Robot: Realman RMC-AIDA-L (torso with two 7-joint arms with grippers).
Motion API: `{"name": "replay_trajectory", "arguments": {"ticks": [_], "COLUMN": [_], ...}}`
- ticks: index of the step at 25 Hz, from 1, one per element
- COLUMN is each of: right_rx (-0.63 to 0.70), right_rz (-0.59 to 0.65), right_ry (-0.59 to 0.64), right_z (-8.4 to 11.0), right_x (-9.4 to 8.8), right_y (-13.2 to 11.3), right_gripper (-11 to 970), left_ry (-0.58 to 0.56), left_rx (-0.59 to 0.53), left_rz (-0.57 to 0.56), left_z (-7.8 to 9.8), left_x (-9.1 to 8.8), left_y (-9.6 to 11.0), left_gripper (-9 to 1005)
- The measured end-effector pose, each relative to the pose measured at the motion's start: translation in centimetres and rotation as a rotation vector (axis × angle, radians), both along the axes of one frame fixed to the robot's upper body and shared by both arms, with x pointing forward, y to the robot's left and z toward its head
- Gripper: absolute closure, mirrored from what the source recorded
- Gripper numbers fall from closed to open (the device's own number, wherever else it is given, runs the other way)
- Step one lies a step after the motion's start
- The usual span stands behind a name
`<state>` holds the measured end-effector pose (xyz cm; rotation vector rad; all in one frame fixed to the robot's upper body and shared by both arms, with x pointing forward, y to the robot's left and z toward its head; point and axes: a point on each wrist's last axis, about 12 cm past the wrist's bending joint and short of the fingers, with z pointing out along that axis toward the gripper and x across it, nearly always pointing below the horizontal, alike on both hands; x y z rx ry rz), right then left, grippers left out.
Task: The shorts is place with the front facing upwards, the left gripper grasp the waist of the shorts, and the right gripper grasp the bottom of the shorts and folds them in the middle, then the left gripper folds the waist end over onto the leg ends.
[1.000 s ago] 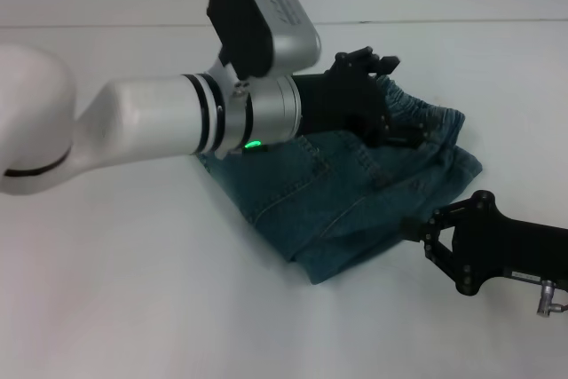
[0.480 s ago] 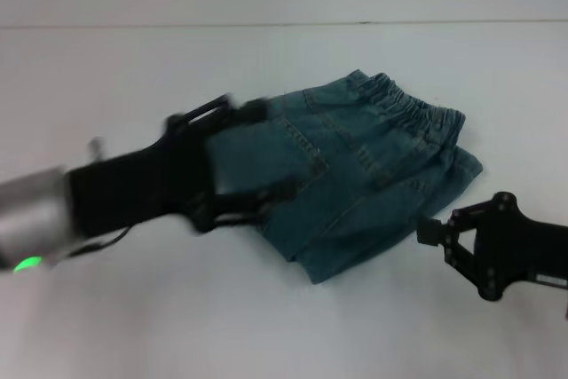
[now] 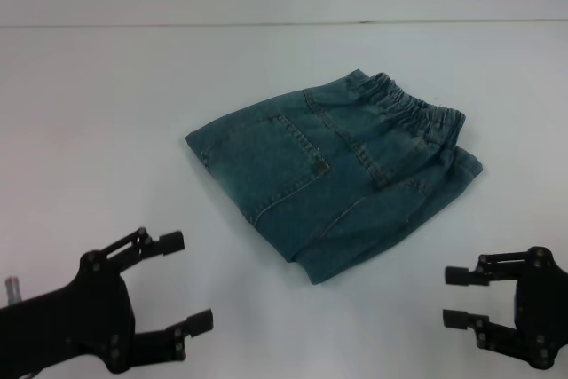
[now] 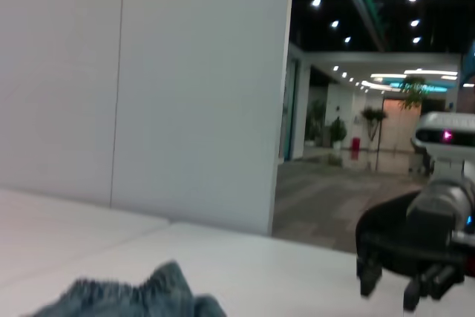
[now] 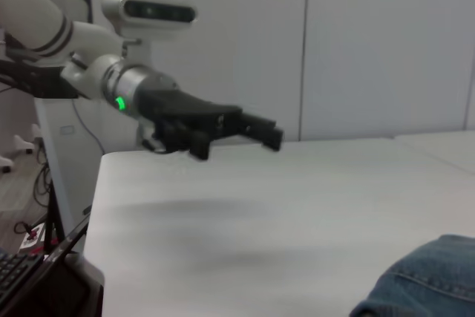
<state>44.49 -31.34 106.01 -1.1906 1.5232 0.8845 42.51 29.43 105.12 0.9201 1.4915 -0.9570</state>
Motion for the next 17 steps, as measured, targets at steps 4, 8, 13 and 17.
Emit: {"name": "replay_trajectory", "arguments": {"ticks": [4,8,13,17], "right_rx": [0.008,0.016,0.015,0.009], "right_rz": [-0.032,-0.018,0.001,0.011], "right_ry": [-0.020,-0.042,-0.050,-0.048], "right_z": [-0.2,-0.5,-1.1,-1.2], "right_x": [-0.5,-0.4,0.0,0.1], "right_y": [-0.5,0.2,1.1,1.3], "right_gripper": [518,338,295,261], "left_ry": [0.025,0.022,0.041,0.054], "left_rx": [0.021,0.037,0.060,0.073], "left_rz": [0.008,0.032,0.015,0.023], "left_z": [-0.7,-0.9,-1.1,-1.4], "left_x": [-0.7,-0.8,-0.8,-0.7], "left_y": [0.4,0.8,0.7,0.8], "left_gripper": [60,60,60,60]}}
